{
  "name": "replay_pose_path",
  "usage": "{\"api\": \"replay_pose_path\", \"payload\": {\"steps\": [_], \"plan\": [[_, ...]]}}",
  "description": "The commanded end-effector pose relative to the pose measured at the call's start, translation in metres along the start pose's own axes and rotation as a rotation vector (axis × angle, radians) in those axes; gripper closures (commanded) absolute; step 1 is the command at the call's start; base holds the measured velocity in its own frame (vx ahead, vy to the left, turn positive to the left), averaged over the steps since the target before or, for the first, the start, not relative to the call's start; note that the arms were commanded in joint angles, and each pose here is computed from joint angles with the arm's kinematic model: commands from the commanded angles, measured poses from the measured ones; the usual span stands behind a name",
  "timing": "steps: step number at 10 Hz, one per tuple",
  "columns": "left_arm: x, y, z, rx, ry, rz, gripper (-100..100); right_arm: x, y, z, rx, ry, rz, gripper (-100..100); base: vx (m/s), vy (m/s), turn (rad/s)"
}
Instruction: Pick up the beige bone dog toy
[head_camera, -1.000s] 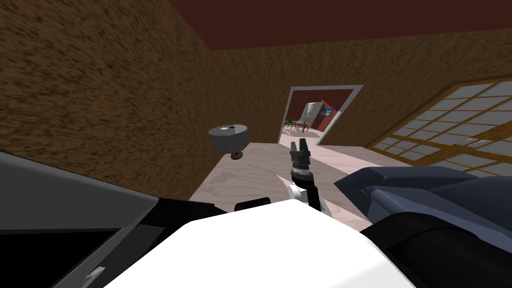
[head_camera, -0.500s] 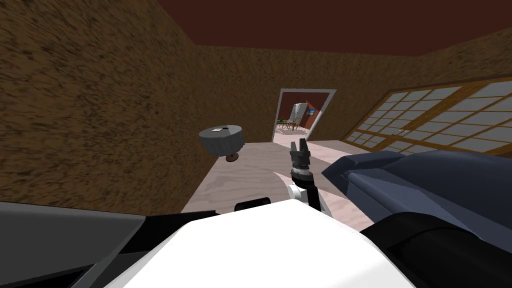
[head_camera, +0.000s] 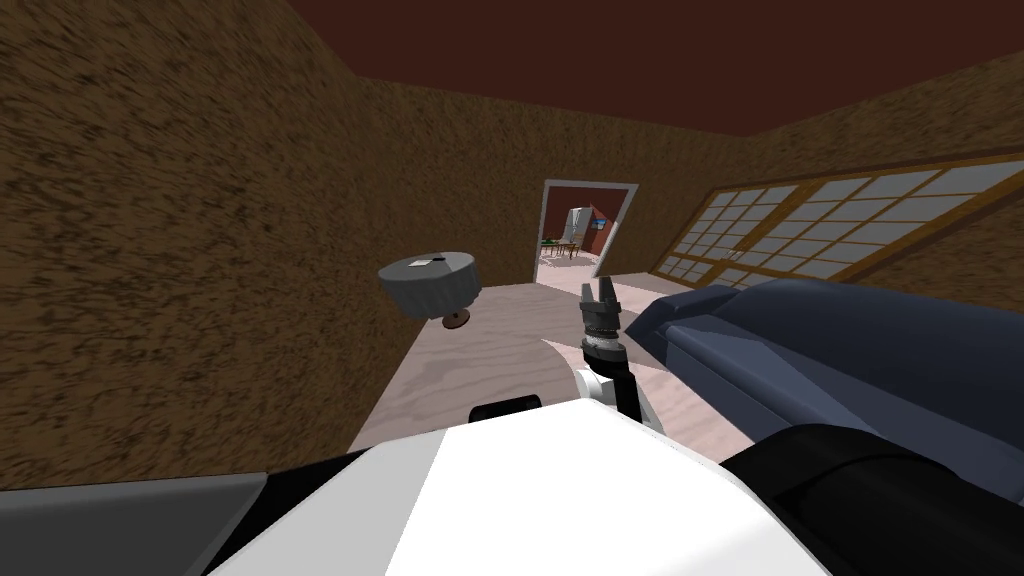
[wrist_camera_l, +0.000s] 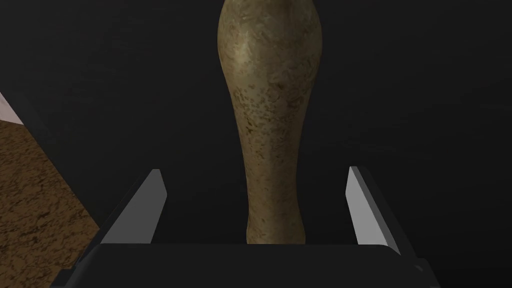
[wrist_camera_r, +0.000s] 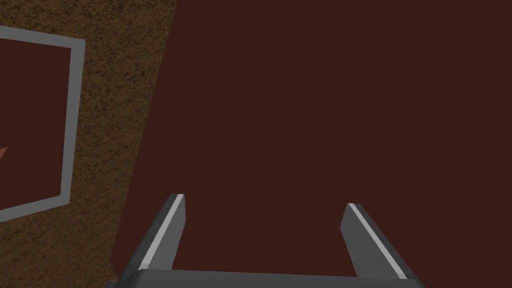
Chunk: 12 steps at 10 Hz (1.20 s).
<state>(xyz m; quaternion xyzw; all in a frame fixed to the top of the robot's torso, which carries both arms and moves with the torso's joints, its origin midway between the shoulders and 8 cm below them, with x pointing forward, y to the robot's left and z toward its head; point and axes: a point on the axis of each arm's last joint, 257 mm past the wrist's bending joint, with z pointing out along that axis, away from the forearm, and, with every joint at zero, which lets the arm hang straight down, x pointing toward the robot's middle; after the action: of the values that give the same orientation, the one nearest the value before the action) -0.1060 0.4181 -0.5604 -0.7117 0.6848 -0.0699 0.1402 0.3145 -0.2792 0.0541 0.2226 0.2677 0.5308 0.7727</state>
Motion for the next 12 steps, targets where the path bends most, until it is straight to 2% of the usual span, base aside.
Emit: {"api": "replay_pose_path", "payload": {"steps": [1, 2, 4, 5, 6, 10, 11, 12], "plan": [[0.0, 0.0, 0.0, 0.0, 0.0, 0.0, 0, 0.0, 0.0, 0.0, 0.0, 0.0, 0.0, 0, -0.001, 0.015, 0.002], [0.005, -0.003, 0.01, 0.003, -0.003, -0.001, -100, 0.0, 0.0, 0.0, 0.0, 0.0, 0.0, 0, -0.015, 0.024, -0.013], [0.011, -0.007, 0.023, 0.007, -0.004, -0.002, -100, 0.0, 0.0, 0.0, 0.0, 0.0, 0.0, 0, -0.031, 0.034, -0.019], [0.009, -0.006, 0.019, 0.005, -0.004, -0.002, -100, 0.0, 0.0, 0.0, 0.0, 0.0, 0.0, 0, -0.011, 0.014, -0.006], [0.009, -0.006, 0.02, 0.006, -0.004, -0.002, 100, 0.0, 0.0, 0.0, 0.0, 0.0, 0.0, 0, 0.0, 0.0, 0.0], [0.009, -0.006, 0.02, 0.007, -0.004, -0.002, 100, 0.0, 0.0, 0.0, 0.0, 0.0, 0.0, 0, 0.0, 0.0, 0.0], [0.009, -0.006, 0.02, 0.006, -0.004, -0.002, 0, 0.0, 0.0, 0.0, 0.0, 0.0, 0.0, 0, 0.0, 0.0, 0.0], [0.006, -0.004, 0.013, 0.004, -0.003, -0.001, 100, 0.0, 0.0, 0.0, 0.0, 0.0, 0.0, 0, 0.016, -0.016, 0.018]]}}
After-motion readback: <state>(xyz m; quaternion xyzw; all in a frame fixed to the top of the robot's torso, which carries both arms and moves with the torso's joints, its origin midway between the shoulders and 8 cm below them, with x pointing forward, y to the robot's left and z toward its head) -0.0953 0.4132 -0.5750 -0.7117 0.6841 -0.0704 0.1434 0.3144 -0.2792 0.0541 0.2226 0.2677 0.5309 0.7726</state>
